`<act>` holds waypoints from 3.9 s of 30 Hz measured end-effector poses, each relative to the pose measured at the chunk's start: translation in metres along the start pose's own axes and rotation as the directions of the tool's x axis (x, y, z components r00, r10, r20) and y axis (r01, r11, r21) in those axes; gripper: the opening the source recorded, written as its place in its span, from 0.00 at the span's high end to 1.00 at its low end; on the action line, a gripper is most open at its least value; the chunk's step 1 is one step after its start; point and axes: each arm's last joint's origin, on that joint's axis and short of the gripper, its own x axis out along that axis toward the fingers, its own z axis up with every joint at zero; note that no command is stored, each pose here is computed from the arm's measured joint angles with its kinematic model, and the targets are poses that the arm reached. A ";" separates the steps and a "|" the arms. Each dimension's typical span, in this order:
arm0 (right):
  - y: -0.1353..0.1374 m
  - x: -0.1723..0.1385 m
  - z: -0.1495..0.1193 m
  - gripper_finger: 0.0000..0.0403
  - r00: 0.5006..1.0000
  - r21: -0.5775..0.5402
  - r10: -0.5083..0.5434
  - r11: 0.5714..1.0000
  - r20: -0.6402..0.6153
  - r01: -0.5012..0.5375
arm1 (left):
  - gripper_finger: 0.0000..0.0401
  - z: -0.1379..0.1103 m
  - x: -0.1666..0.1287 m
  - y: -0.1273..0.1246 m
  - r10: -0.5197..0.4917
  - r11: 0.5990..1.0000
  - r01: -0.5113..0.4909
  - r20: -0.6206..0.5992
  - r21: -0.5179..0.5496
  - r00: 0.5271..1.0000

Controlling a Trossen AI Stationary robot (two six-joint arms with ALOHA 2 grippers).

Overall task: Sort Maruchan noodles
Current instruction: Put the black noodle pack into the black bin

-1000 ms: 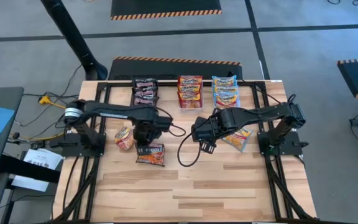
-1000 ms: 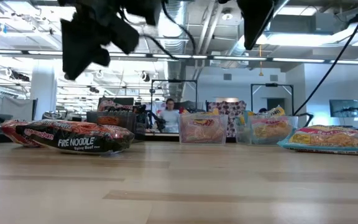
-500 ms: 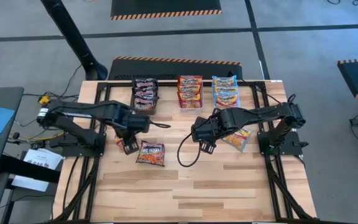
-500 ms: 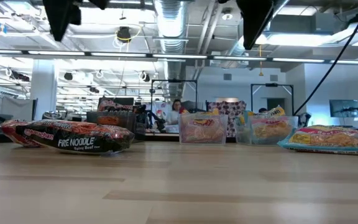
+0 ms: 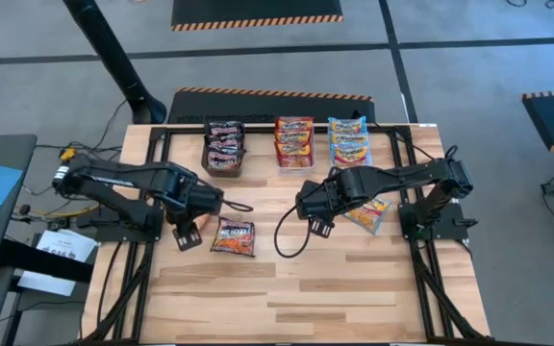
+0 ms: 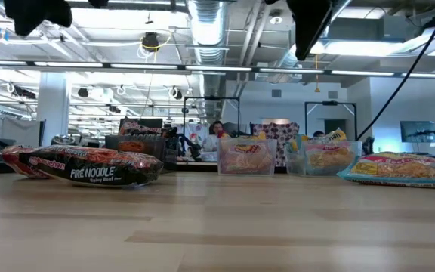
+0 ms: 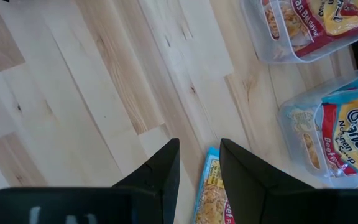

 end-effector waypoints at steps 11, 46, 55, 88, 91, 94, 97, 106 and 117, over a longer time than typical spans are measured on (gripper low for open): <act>0.001 0.000 0.002 0.66 1.000 0.008 0.012 1.000 0.021 -0.012 | 0.61 0.012 0.061 0.004 0.005 0.996 -0.003 0.015 -0.090 1.000; 0.003 0.003 0.004 0.66 1.000 0.010 0.017 1.000 0.025 -0.018 | 0.65 0.007 0.157 0.031 -0.161 0.846 0.369 0.474 -0.385 0.866; 0.003 0.003 0.004 0.66 0.999 0.012 0.019 1.000 0.027 -0.019 | 0.65 0.013 0.163 0.029 -0.136 0.855 0.348 0.481 -0.384 0.866; 0.048 0.060 -0.001 0.66 0.912 0.218 0.399 0.886 0.093 -0.410 | 1.00 0.020 0.172 0.031 -0.120 0.904 0.286 0.454 -0.317 0.883; 0.048 0.067 0.008 0.66 0.873 0.237 0.452 0.841 0.184 -0.486 | 1.00 0.020 0.172 0.031 -0.120 0.910 0.281 0.454 -0.306 0.883; 0.047 0.070 0.017 0.66 0.835 0.238 0.489 0.805 0.253 -0.544 | 1.00 0.020 0.172 0.031 -0.119 0.911 0.279 0.454 -0.302 0.883; 0.045 0.075 0.021 0.66 0.805 0.261 0.507 0.768 0.309 -0.584 | 1.00 0.020 0.172 0.031 -0.119 0.912 0.279 0.454 -0.302 0.883; 0.047 0.093 0.024 0.66 0.697 0.328 0.543 0.626 0.468 -0.708 | 1.00 0.020 0.172 0.031 -0.118 0.911 0.278 0.454 -0.304 0.883; 0.049 0.106 0.020 0.55 0.641 0.384 0.541 0.519 0.545 -0.764 | 1.00 0.020 0.172 0.032 -0.101 0.916 0.266 0.467 -0.302 0.879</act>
